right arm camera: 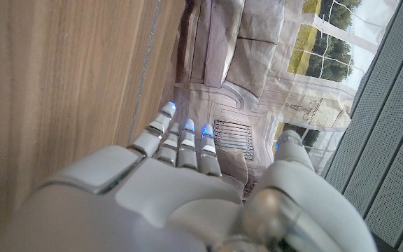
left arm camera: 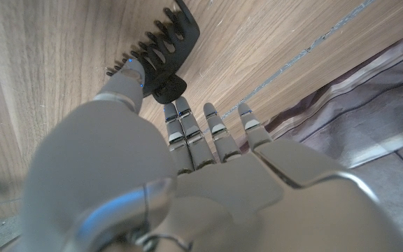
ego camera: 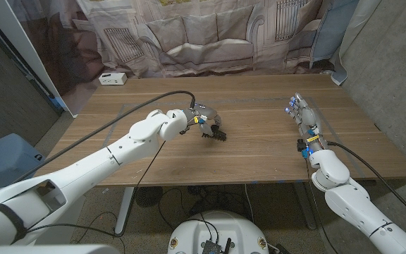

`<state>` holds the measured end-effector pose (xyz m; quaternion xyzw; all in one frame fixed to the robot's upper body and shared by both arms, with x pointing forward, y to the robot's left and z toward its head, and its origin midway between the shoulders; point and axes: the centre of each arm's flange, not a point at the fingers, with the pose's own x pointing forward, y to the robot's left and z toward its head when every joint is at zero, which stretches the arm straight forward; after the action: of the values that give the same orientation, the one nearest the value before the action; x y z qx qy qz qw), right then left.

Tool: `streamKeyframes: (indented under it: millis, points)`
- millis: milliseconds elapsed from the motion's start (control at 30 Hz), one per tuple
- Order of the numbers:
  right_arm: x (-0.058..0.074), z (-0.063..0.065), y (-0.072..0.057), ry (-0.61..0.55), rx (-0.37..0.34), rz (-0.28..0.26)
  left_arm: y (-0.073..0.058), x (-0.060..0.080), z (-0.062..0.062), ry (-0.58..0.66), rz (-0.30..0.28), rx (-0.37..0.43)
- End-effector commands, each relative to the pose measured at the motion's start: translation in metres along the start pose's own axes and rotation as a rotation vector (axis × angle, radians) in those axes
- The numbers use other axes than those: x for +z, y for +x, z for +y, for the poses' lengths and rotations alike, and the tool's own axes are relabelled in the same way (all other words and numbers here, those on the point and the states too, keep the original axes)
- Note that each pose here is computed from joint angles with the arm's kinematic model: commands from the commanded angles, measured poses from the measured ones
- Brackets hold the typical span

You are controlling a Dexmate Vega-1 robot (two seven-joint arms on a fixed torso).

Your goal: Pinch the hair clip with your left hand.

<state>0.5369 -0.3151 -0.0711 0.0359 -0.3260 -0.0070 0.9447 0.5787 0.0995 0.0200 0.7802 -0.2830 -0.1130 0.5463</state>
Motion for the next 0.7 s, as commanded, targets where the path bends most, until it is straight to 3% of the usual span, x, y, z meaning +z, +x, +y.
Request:
streamKeyframes:
  millis: [33,700]
  points:
    - [-0.0008,-0.0008,0.0001,0.001,0.000,0.003,0.0006,0.0002,-0.0003,-0.014,0.005,-0.007]
    - [0.0003,-0.0030,-0.0032,0.000,-0.004,0.003,-0.0004,0.0034,-0.0015,-0.029,0.003,-0.018]
